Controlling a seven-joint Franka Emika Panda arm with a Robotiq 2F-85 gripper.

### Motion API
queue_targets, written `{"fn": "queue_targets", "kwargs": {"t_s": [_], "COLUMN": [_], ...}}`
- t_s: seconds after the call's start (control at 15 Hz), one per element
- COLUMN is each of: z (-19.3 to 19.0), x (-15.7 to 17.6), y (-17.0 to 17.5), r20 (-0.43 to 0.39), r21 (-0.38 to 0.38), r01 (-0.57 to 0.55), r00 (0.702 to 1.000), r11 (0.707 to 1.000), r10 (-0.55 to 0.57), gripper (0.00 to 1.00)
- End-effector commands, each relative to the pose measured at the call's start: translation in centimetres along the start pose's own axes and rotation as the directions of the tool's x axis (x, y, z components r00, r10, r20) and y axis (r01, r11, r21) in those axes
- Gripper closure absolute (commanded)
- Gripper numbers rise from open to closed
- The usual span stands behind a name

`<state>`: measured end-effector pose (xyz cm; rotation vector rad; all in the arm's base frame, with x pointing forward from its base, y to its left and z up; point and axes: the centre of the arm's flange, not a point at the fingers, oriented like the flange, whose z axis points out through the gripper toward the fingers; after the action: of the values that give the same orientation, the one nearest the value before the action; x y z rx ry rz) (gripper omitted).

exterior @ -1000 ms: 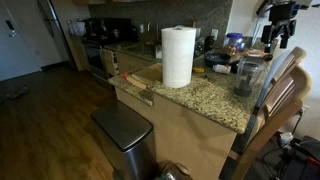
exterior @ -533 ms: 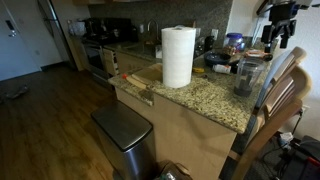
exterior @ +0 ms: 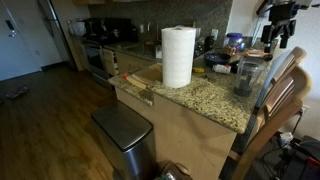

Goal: Put the spice container in the black bowl

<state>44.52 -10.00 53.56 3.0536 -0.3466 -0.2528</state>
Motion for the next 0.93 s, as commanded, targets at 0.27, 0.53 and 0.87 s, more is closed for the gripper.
{"fn": "queue_targets", "kwargs": {"t_s": [0.27, 0.53, 0.87], "z": [-4.4, -4.9, -2.6], "x": [8.1, 11.9, 11.1], "y": [9.2, 19.1, 21.9], "r20": [-0.062, -0.053, 0.001], "r21": [0.102, 0.177, 0.227], "r01": [-0.333, -0.523, -0.616], "r00": [0.938, 0.841, 0.774], "r11": [0.937, 0.834, 0.754], "r10": [0.340, 0.539, 0.633], "gripper": [0.00, 0.00, 0.00]}}
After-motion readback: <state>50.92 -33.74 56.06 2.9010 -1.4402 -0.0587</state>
